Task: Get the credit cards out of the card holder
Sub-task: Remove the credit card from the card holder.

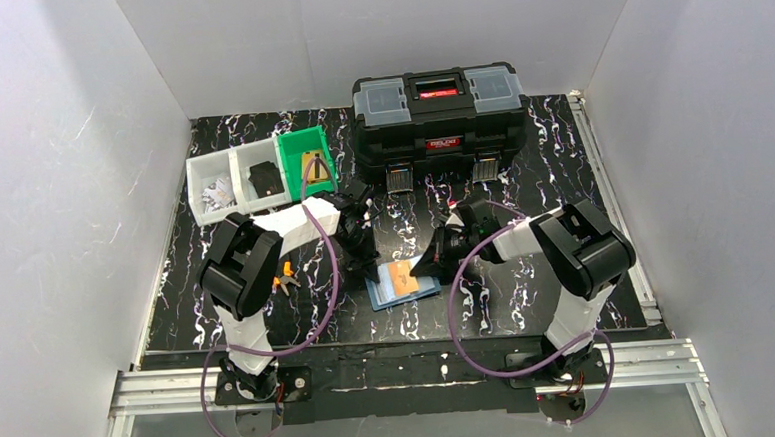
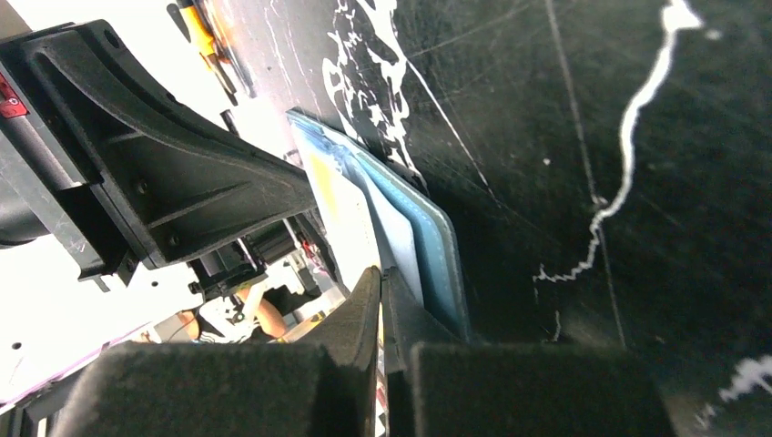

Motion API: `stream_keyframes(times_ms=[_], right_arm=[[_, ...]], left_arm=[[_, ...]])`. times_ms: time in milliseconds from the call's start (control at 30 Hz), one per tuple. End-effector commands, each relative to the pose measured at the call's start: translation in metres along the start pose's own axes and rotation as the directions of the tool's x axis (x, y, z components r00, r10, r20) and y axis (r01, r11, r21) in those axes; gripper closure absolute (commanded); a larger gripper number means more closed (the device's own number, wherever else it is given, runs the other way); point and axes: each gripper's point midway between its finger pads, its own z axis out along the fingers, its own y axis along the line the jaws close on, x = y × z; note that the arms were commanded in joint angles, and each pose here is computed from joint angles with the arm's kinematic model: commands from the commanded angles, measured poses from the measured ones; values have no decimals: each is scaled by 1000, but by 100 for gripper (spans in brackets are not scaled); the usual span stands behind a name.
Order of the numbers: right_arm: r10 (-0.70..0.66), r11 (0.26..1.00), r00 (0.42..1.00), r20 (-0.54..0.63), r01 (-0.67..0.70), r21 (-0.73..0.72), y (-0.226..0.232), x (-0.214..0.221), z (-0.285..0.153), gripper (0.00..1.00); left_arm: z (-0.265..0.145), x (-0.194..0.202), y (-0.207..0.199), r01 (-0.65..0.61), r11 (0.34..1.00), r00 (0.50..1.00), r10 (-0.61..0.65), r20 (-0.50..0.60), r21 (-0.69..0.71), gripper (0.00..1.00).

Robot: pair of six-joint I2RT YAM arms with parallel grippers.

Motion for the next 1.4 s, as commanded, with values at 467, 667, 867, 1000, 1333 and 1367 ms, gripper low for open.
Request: stream_keyframes(times_ms=[467, 667, 867, 1000, 1333, 1367], right_arm=[[-41, 990, 994, 104, 26, 137, -11, -11, -36, 99], [-60, 995, 992, 108, 51, 84, 11, -14, -47, 99], [-75, 997, 991, 110, 71, 37, 37, -15, -59, 99], [-77, 997, 991, 112, 78, 0, 53, -17, -67, 99], [-67, 978, 991, 116, 88, -191, 112, -21, -86, 99], [-63, 973, 991, 115, 87, -212, 117, -21, -87, 99]], left_arm=[[7, 0, 44, -47, 983, 999, 49, 10, -179, 100], [-19, -10, 24, -78, 988, 995, 86, 52, -135, 100], [-57, -23, 4, -114, 988, 984, 126, 122, -102, 76], [-83, -28, -10, -122, 992, 978, 124, 169, -22, 56], [-129, -27, -81, -16, 840, 994, -45, 99, 543, 24], [-132, -28, -86, -6, 815, 994, -57, 90, 580, 24]])
